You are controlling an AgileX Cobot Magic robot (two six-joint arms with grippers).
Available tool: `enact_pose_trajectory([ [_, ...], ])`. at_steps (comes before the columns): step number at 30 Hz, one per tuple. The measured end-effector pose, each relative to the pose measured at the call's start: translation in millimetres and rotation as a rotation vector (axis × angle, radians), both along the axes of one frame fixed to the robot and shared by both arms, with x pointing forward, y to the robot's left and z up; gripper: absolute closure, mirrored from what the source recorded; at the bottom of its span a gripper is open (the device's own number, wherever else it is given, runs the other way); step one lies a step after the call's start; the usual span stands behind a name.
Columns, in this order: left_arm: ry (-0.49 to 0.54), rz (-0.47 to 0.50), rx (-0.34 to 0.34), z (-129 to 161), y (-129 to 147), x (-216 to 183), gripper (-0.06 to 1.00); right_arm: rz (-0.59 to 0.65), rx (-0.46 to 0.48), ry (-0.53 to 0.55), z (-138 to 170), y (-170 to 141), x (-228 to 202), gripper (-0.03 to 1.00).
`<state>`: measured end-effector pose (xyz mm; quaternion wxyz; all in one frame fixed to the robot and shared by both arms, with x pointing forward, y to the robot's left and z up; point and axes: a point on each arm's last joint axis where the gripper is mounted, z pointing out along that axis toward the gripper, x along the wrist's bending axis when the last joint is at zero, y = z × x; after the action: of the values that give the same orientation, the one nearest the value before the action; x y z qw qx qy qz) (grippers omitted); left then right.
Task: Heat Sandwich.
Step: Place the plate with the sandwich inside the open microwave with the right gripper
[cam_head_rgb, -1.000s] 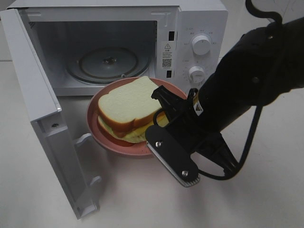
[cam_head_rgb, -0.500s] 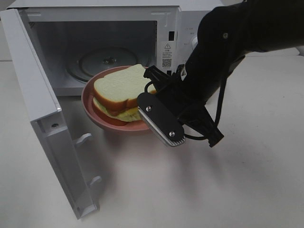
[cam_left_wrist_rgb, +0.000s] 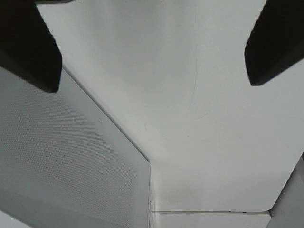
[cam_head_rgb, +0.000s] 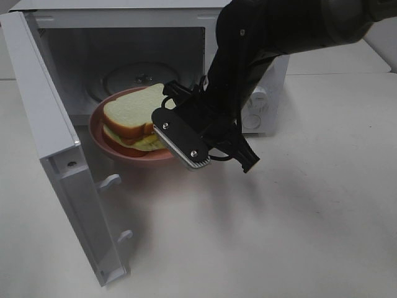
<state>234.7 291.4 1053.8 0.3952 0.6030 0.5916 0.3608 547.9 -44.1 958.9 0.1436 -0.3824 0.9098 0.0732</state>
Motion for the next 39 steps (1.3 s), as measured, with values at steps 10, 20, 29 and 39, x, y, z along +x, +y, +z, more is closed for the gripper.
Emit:
enact_pose_trajectory([
  [10,0.0,0.0,0.0,0.0,0.0,0.0,-0.05,-0.026,0.03,-0.018,10.8,9.4,29.2,0.92],
  [20,0.0,0.0,0.0,0.0,0.0,0.0,-0.05,-0.029,0.032,-0.015,7.7,19.3,47.7,0.92],
  [29,0.0,0.0,0.0,0.0,0.0,0.0,-0.05,-0.032,0.048,-0.028,5.7,31.5,63.6,0.92],
  [39,0.0,0.0,0.0,0.0,0.0,0.0,-0.05,-0.07,0.058,-0.05,4.4,43.8,83.0,0.92],
])
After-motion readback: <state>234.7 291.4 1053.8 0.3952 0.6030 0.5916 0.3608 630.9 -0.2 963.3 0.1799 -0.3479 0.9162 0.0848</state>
